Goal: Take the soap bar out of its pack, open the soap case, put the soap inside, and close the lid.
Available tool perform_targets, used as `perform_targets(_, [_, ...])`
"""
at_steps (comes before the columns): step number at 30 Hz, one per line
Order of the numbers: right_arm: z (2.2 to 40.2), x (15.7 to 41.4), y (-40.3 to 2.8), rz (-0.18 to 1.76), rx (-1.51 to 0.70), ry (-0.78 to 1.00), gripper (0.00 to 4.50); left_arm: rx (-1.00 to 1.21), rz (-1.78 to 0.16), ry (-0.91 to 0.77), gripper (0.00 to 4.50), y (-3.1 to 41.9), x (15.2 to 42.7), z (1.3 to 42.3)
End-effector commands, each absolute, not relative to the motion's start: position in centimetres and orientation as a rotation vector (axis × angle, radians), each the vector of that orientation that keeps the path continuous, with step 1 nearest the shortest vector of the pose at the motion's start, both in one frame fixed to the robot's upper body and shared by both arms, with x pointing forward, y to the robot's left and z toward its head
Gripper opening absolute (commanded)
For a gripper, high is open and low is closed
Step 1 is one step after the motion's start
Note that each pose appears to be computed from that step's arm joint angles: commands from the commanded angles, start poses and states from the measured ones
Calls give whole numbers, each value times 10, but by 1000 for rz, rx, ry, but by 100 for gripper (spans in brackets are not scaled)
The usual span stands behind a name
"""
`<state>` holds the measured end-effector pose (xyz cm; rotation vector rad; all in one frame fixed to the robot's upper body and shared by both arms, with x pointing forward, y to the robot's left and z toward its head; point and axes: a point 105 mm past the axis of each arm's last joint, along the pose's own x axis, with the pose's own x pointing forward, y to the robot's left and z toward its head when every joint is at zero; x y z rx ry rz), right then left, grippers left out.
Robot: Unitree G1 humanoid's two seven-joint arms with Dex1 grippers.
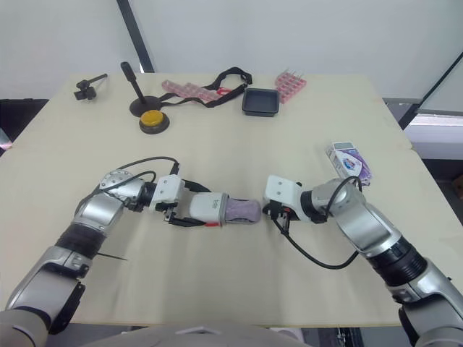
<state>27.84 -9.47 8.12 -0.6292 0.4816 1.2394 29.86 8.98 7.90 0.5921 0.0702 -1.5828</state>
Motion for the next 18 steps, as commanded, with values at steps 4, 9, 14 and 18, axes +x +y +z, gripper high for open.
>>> perform_targets(4, [91, 278, -79, 1277, -624, 435, 5, 613, -1567, 68, 348, 92, 301, 80])
perform_targets(9, [95, 278, -74, 1287, -613, 421, 5, 610, -1569, 64, 348, 90, 301, 79])
perform_targets(14, [98, 278, -67, 1303, -616, 406, 5, 606, -1574, 58, 348, 87, 300, 79])
perform_targets(18, [101, 279, -58, 1315, -618, 386, 5, 603, -1576, 52, 348, 84, 300, 79])
